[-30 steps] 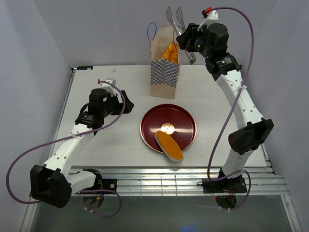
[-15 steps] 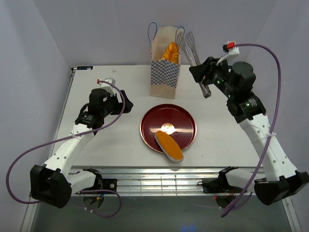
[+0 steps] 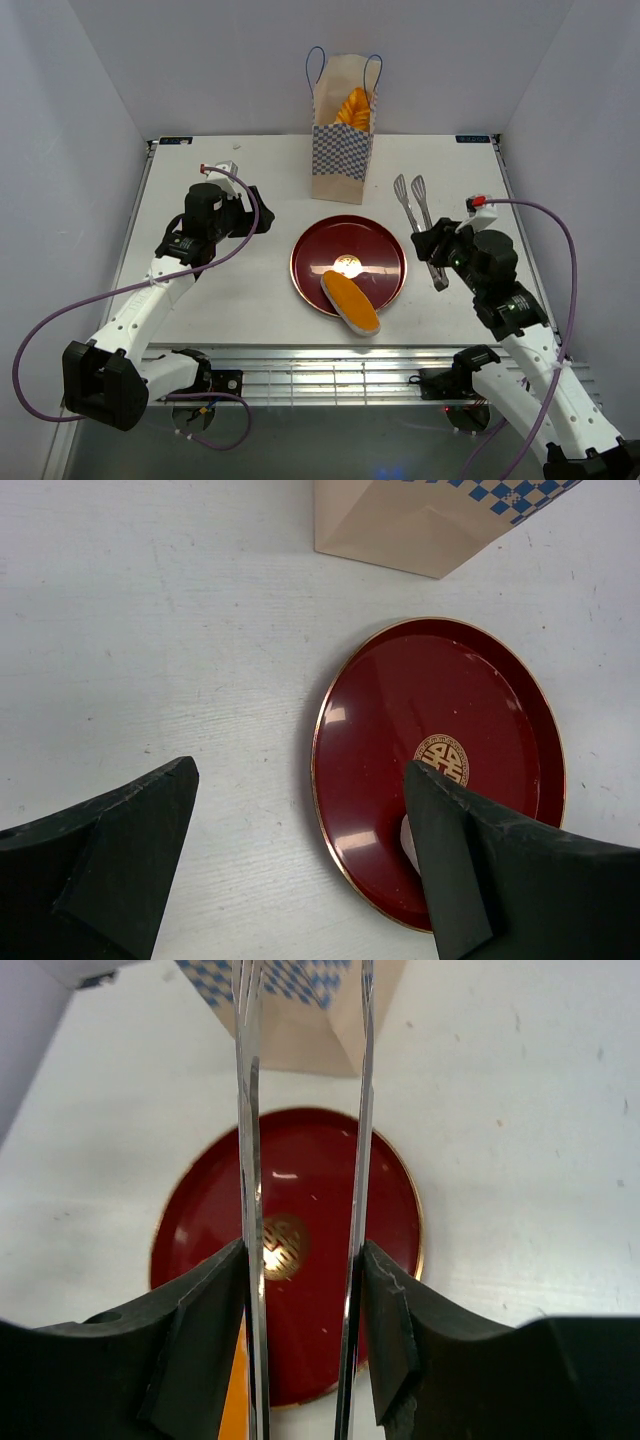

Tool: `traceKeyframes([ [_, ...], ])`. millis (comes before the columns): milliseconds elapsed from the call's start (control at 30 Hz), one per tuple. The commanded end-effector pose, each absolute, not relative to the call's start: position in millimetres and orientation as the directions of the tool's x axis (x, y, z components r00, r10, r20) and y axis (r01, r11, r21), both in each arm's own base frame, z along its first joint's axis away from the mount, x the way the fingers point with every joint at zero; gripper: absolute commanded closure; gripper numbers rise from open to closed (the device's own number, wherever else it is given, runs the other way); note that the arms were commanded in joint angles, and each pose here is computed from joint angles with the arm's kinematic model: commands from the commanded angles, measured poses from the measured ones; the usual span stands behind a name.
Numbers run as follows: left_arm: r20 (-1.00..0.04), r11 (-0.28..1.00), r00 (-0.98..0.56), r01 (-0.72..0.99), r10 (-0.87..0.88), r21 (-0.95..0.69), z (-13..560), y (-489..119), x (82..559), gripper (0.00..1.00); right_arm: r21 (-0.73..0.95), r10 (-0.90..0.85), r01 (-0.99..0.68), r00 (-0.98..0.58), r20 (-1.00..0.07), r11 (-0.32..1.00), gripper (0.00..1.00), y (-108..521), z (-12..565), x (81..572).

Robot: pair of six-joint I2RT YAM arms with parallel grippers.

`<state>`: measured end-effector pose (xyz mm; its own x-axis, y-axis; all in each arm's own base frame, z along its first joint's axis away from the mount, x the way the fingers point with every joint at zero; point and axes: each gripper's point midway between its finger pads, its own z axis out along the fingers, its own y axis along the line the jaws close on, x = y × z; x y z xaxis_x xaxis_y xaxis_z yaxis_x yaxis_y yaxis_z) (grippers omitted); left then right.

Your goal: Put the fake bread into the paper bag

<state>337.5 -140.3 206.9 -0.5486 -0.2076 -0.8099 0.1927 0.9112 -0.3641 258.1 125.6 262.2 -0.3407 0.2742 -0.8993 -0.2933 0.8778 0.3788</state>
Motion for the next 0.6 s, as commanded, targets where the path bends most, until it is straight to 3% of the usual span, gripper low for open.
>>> traceKeyframes([
  [0,-0.83,0.914,-0.517,0.198,-0.208,-0.353,222,-139,342,0.06,0.383,0.317,-0.136,-0.352,-0.881,0.914,0.47,102,221,260],
  [133,-0.827,0.916,-0.524,0.195,-0.205,-0.351,219,-139,342,0.06,0.362,0.319,-0.043,-0.386,-0.866,0.931,0.46,88,171,258],
  [567,-0.821,0.912,-0.534,0.202,-0.203,-0.357,216,-141,342,0.06,0.26,0.252,0.047,-0.464,-0.849,0.964,0.44,75,116,266],
])
